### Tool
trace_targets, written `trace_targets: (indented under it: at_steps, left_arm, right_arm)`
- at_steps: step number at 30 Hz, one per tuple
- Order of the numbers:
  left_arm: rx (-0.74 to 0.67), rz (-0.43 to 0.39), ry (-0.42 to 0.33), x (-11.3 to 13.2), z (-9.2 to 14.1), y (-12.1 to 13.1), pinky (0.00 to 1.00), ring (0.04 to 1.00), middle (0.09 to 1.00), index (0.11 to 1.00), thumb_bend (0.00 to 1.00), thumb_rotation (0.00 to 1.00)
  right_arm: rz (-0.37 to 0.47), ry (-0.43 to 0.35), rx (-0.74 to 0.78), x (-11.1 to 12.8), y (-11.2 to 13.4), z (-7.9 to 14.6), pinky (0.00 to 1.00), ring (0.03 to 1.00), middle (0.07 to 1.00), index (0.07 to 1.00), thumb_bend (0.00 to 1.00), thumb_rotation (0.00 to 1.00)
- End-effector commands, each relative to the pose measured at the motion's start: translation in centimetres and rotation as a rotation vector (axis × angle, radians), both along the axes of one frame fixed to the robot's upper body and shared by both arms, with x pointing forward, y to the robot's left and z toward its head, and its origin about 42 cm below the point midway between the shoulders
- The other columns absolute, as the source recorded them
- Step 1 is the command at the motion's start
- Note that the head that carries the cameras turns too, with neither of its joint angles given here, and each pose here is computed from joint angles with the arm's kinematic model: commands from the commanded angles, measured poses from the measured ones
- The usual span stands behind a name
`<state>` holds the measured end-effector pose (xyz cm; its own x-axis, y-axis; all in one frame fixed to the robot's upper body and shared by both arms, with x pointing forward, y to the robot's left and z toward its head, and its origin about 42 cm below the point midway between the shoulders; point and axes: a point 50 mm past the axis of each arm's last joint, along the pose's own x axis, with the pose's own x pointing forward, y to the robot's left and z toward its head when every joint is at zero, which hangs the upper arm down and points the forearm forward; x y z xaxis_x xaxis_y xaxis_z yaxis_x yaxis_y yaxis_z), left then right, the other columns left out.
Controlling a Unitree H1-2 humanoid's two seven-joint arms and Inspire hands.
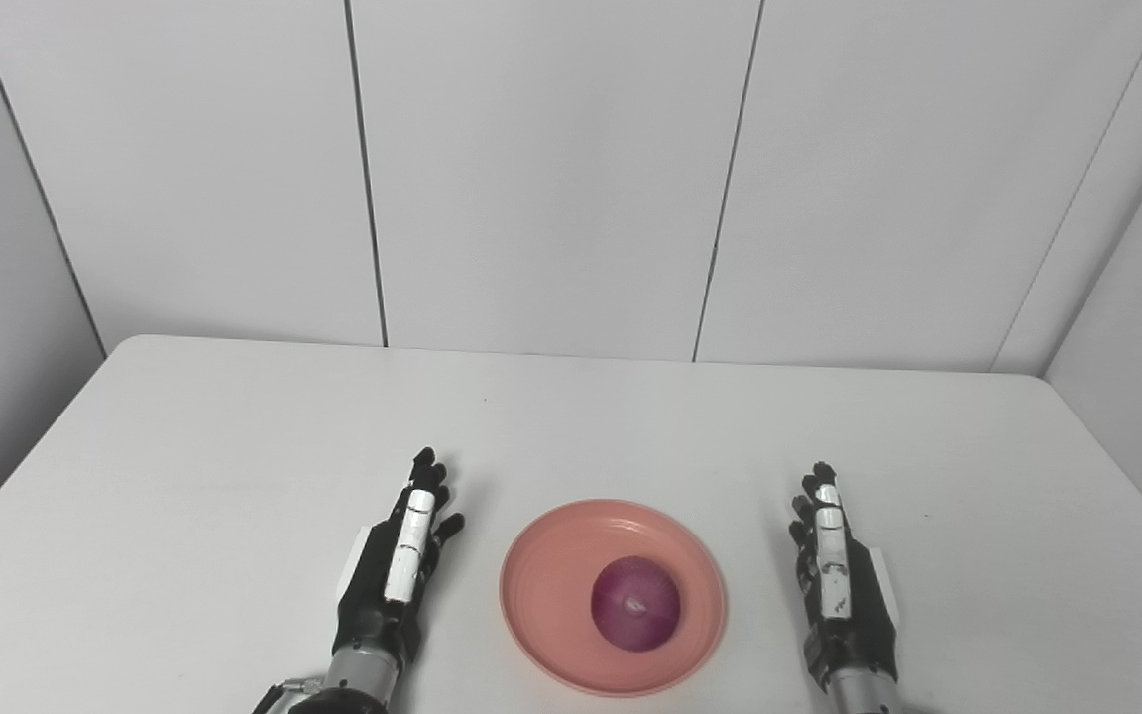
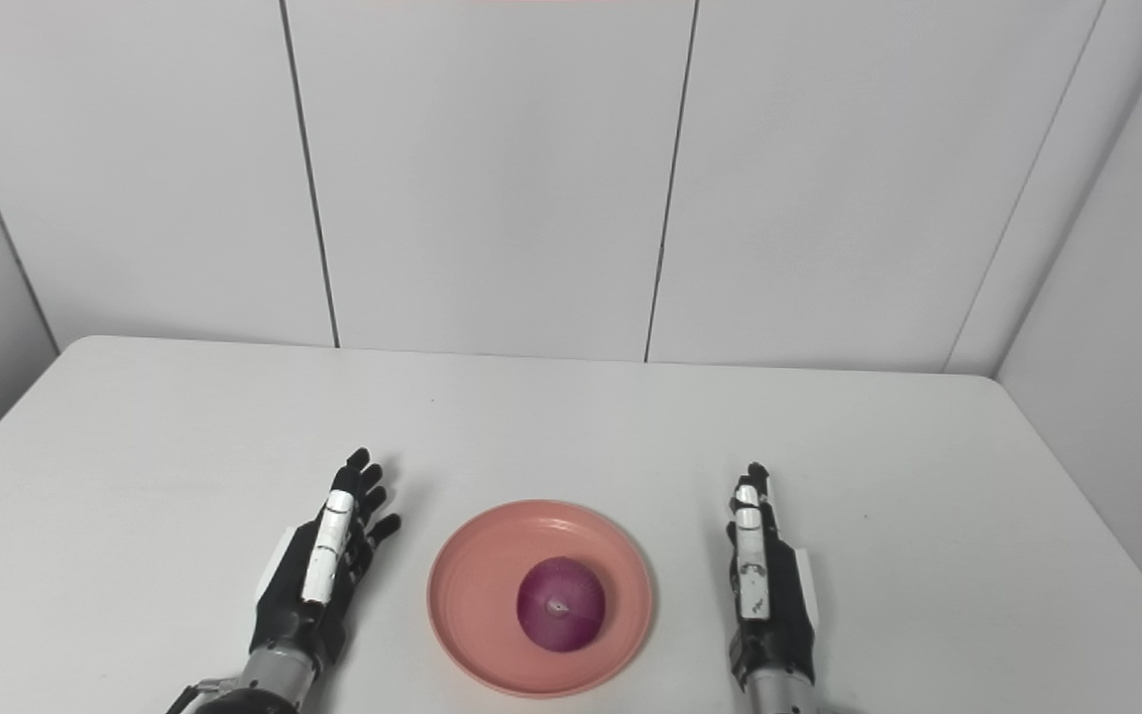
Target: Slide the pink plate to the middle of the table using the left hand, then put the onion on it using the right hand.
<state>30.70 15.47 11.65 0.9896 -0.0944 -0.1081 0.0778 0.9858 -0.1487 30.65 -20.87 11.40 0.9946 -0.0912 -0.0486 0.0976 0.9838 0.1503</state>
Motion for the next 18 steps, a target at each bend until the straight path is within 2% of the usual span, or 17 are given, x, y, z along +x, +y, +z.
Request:
trace_targets:
  at_steps: [1, 7, 11, 18]
  left_arm:
    - [0.027, 0.013, 0.028, -0.31, -0.79, -0.26, 1.00, 1.000, 1.000, 1.000, 0.68, 0.95]
    - [0.104, 0.032, -0.014, -0.61, -0.97, -0.52, 1.00, 1.000, 1.000, 1.000, 0.71, 0.99]
    - [0.131, 0.051, -0.045, -0.78, -1.06, -0.65, 1.00, 1.000, 1.000, 1.000, 0.71, 0.97]
    - [0.243, 0.089, -0.101, -1.02, -0.66, -0.52, 1.00, 1.000, 1.000, 1.000, 0.65, 1.00]
  right_arm:
    - [0.072, 0.107, 0.041, -0.37, 1.31, -1.27, 1.00, 1.000, 1.000, 1.000, 0.85, 1.00]
    - [0.082, 0.097, 0.025, -0.42, 0.90, -1.16, 1.00, 1.000, 1.000, 1.000, 0.85, 1.00]
    - [0.099, 0.080, -0.002, -0.56, 0.70, -0.94, 1.00, 1.000, 0.996, 0.999, 0.86, 1.00]
    - [0.116, 0.045, -0.051, -0.81, 0.53, -0.87, 1.00, 0.988, 0.983, 0.984, 0.86, 1.00]
